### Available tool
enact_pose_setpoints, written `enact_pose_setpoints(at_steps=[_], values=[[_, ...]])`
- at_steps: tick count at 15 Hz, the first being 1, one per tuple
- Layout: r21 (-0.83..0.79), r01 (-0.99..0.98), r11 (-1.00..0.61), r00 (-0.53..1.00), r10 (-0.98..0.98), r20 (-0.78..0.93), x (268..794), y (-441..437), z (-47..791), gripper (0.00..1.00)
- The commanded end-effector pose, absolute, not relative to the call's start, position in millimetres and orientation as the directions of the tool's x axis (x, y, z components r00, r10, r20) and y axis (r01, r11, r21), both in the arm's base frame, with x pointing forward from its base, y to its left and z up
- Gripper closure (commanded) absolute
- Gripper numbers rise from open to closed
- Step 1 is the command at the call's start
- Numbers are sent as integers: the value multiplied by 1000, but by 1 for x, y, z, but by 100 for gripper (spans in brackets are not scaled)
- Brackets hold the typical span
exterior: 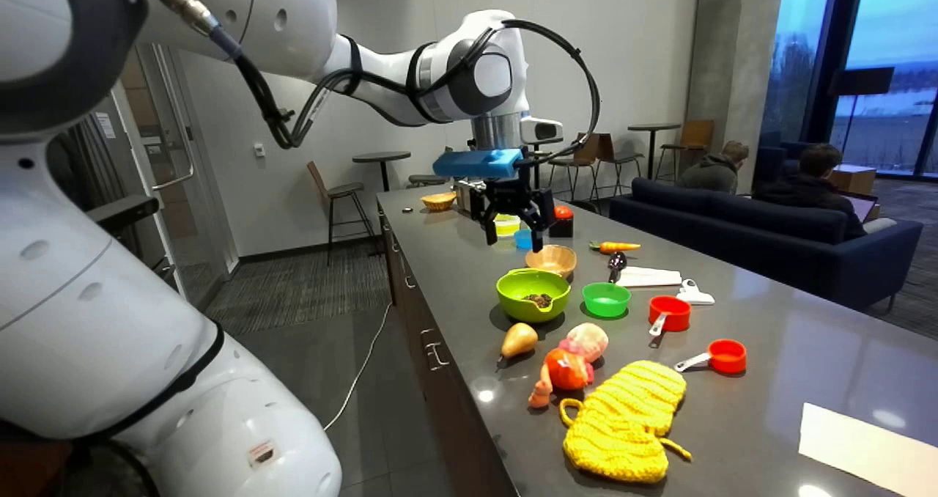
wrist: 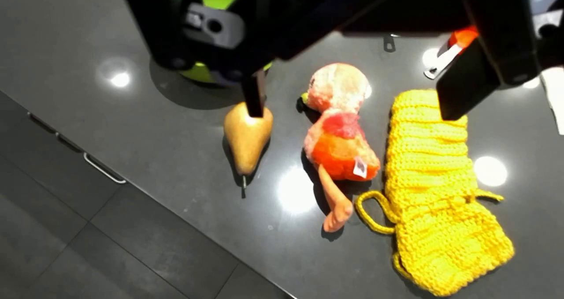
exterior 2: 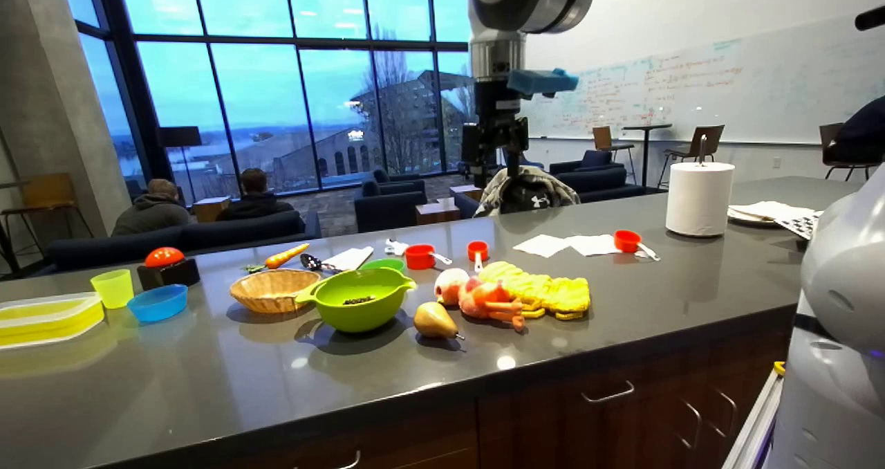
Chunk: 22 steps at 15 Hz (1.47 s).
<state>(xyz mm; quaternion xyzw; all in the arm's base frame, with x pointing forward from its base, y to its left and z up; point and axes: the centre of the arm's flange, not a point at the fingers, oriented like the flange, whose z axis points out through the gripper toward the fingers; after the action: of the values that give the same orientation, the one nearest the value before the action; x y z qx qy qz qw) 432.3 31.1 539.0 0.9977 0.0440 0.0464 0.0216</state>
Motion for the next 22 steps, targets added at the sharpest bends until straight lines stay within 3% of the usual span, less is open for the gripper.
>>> enact_pose_setpoints(at_steps=[1, 6, 13, 18, 19, 22], values=[[-14, 85, -996, 980, 81, 182, 464, 55, 532, 0], [-4, 9, -1000, 948, 7, 318, 521, 82, 510, 0], [50, -158, -986, 918, -128, 376, 569, 71, 479, 0], [94, -280, -955, 893, -223, 392, 591, 12, 479, 0], [91, -297, -951, 891, -241, 385, 623, -29, 489, 0], [88, -306, -948, 888, -251, 385, 601, -36, 484, 0]])
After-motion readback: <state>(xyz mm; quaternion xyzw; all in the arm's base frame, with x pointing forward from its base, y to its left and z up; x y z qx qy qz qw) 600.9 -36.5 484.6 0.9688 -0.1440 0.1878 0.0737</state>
